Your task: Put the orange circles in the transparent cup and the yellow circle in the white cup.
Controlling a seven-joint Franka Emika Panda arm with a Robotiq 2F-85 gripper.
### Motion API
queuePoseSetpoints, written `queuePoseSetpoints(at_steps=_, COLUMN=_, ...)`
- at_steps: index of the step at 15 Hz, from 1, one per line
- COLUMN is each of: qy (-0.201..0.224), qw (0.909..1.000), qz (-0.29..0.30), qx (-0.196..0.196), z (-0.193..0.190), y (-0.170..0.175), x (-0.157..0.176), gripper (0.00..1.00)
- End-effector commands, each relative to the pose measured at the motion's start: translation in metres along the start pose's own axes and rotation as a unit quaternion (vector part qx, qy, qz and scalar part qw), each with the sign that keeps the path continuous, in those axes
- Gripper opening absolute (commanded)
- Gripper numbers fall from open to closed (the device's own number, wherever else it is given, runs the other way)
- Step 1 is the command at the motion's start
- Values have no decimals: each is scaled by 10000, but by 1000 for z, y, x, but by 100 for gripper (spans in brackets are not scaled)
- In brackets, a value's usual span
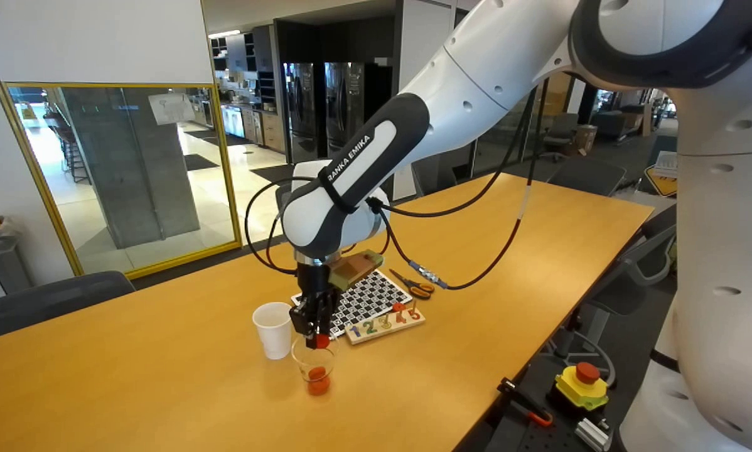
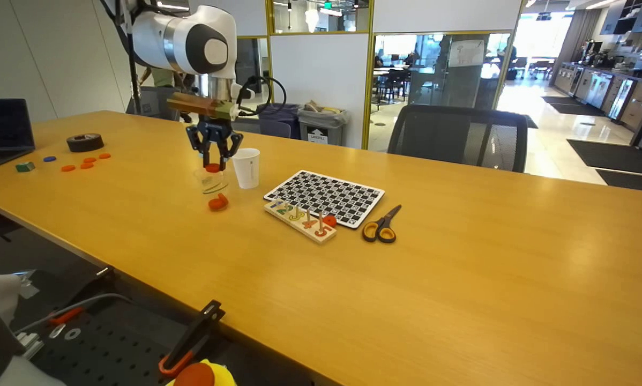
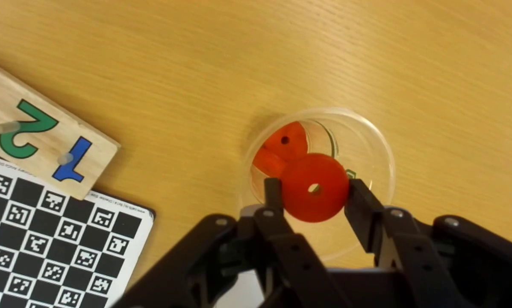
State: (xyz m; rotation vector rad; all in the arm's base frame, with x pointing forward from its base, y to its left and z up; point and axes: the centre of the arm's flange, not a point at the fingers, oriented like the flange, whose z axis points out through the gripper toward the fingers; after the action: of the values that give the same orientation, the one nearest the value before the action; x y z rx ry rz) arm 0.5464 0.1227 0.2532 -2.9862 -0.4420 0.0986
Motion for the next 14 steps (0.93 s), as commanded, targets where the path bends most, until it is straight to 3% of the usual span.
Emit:
queuePoseSetpoints(at_steps=1, qy=202, qw=9995, qz=121, qx=-221, z=-2, y=-2, x=4, gripper=67)
queuePoseSetpoints(at_steps=5, qy=398, qw=9980, qz=380, qx=-322, z=-13, y=10, x=9, gripper=97)
queuePoseSetpoints(at_steps=6, qy=517, qw=9964, qz=536, qx=-410, z=-19, y=16, x=10, gripper=100)
queuePoseSetpoints(at_steps=10, qy=972, qw=9872, qz=1162, qx=-488, z=-43, y=52, x=6, gripper=100)
queuePoseSetpoints(at_steps=14, qy=1411, qw=9658, qz=1989, qx=-881, z=-55, y=102, x=-7, gripper=100)
